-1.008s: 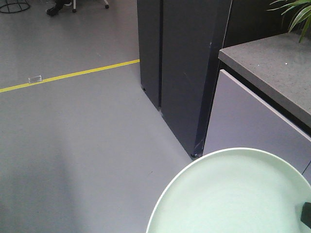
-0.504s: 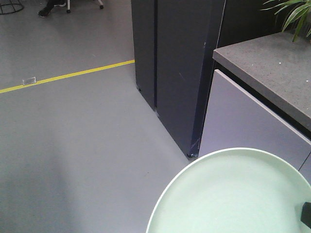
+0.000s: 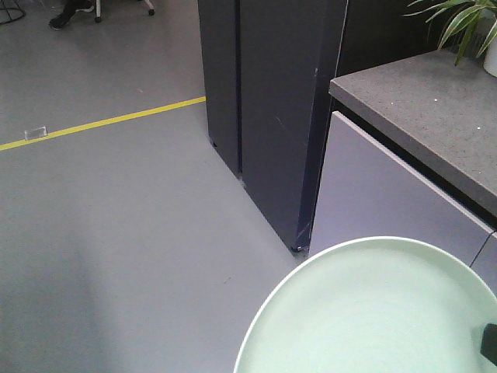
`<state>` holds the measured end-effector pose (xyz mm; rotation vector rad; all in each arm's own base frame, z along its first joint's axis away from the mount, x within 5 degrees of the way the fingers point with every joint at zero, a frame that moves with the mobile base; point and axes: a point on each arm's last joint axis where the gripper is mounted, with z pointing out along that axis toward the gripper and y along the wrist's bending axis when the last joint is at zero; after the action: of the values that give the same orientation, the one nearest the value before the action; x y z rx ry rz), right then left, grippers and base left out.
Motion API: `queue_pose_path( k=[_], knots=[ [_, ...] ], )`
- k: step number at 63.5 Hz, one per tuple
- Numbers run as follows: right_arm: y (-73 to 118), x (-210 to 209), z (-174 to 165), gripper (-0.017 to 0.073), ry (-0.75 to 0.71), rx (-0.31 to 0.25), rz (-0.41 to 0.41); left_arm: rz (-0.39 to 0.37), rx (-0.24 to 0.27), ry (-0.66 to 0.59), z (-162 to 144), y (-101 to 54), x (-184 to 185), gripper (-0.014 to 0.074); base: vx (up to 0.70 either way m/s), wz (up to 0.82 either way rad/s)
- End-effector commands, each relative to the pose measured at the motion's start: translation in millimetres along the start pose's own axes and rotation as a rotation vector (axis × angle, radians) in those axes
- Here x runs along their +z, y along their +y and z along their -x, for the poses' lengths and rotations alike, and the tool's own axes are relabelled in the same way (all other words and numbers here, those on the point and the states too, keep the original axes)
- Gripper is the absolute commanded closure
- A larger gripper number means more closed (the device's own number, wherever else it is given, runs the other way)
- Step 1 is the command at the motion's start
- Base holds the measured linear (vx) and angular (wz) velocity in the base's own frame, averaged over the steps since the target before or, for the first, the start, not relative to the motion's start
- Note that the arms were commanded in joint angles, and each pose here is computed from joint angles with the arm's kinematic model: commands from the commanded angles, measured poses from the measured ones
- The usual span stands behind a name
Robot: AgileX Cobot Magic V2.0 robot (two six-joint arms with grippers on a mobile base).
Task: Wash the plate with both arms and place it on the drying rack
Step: 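Keep holding the plate while driving past the dark cabinets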
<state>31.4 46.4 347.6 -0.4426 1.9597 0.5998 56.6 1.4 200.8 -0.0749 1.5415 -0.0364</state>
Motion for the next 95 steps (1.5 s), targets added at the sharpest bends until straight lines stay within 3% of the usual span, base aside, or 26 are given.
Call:
queue_pose_path(
  k=[1, 95],
  knots=[
    [1.1, -2.4, 12.2, 0.0561, -0.082, 0.009, -0.002, -0.012, -0.015, -0.114, 16.2, -1.1, -2.6, 0.0600, 0.01, -0.05],
    [1.1, -2.4, 12.2, 0.0561, -0.082, 0.009, -0.002, -0.012, -0.015, -0.114, 16.2, -1.1, -2.6, 0.0600, 0.01, -0.06]
  ],
)
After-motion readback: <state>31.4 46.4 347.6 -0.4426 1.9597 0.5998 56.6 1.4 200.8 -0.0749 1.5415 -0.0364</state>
